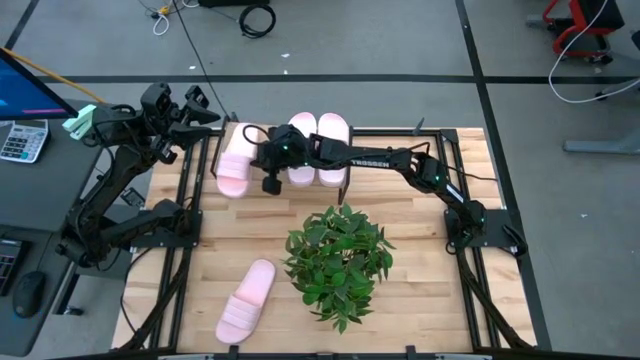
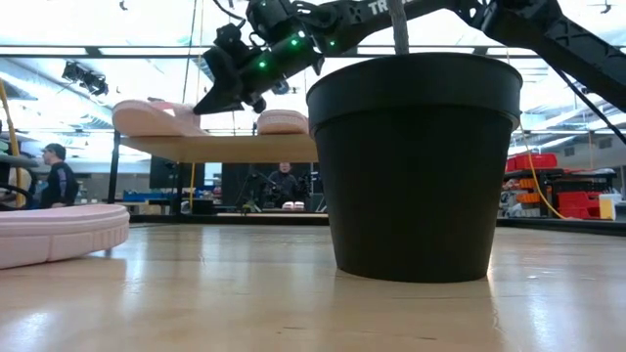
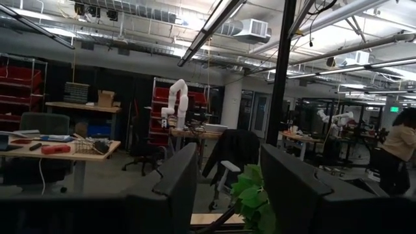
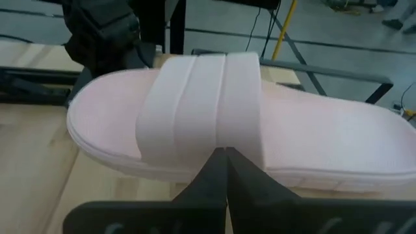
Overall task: Pick and place slides into the shelf
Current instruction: Put the pink slide on the shelf
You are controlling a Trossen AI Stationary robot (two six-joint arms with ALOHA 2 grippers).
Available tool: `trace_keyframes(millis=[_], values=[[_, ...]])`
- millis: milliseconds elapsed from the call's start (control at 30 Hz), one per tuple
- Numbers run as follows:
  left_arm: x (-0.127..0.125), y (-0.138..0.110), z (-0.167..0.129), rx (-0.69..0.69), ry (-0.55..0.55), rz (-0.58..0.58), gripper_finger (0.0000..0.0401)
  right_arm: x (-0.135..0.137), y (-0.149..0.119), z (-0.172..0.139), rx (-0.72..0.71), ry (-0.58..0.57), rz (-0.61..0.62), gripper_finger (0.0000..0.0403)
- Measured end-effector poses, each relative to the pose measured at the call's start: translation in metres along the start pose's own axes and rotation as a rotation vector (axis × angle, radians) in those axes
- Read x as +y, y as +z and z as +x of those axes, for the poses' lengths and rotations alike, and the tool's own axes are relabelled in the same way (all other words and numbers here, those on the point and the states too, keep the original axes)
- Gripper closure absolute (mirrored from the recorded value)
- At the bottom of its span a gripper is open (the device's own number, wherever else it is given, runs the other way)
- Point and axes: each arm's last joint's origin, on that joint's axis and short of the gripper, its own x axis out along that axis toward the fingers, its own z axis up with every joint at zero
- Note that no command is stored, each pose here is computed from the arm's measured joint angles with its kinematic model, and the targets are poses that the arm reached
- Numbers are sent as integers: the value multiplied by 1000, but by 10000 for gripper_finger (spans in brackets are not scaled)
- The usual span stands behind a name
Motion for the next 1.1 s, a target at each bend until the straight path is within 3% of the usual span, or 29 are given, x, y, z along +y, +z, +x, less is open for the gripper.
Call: trace_keyframes(millis=[767,1100], values=[[1,0,0,1,1,12,224,-8,-1,5,-57,1,16,395],[1,-1,0,7,-3,10,225,-6,30,-40,7,-5,12,382]])
